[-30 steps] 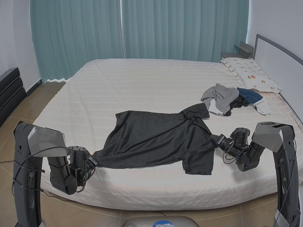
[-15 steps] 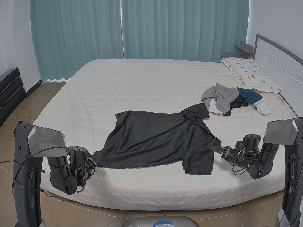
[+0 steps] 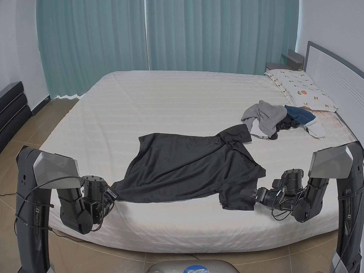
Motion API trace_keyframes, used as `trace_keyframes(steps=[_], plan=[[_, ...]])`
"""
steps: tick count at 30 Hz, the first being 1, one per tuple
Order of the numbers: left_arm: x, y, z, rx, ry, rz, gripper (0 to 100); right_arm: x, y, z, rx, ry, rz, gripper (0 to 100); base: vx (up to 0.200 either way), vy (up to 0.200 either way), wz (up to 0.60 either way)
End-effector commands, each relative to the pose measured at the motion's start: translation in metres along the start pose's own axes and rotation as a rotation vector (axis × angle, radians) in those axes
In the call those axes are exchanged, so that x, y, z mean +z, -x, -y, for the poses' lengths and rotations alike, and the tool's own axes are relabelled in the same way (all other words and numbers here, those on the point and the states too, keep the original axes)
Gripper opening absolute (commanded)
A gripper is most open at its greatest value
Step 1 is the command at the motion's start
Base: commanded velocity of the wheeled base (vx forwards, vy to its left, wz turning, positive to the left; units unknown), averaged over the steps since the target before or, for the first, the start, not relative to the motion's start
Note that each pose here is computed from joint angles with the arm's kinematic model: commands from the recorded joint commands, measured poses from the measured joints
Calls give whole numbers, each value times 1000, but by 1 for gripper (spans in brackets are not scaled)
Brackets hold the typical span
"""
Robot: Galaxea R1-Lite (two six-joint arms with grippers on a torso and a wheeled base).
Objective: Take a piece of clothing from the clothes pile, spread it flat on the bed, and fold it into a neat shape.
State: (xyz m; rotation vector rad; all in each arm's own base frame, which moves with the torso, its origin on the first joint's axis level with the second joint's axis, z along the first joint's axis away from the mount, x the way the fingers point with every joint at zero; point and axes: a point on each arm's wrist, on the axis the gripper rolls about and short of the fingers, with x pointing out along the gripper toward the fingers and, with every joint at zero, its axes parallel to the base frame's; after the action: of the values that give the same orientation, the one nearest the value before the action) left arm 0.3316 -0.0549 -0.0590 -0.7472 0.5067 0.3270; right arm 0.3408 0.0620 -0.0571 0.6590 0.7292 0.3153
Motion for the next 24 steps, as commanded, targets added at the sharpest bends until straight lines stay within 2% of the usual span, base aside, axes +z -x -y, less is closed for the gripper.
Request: trace_keyframes(steps=[1, 8, 9, 20, 24], plan=[[0, 0, 0, 0, 0, 0, 0, -2, -2, 1, -11, -4, -12, 100, 0, 0, 0], [0, 0, 0, -2, 1, 1, 0, -2, -6, -2, -4, 2, -20, 100, 0, 0, 0], [0, 0, 0, -2, 1, 1, 0, -2, -6, -2, -4, 2, -20, 0, 0, 0, 0], [1, 0, 0, -2, 6, 3, 0, 4, 10, -8, -41, -5, -28, 0, 0, 0, 0], [2, 1, 0, -1, 4, 2, 0, 12, 29, -20, -97, -41, -94, 0, 0, 0, 0]])
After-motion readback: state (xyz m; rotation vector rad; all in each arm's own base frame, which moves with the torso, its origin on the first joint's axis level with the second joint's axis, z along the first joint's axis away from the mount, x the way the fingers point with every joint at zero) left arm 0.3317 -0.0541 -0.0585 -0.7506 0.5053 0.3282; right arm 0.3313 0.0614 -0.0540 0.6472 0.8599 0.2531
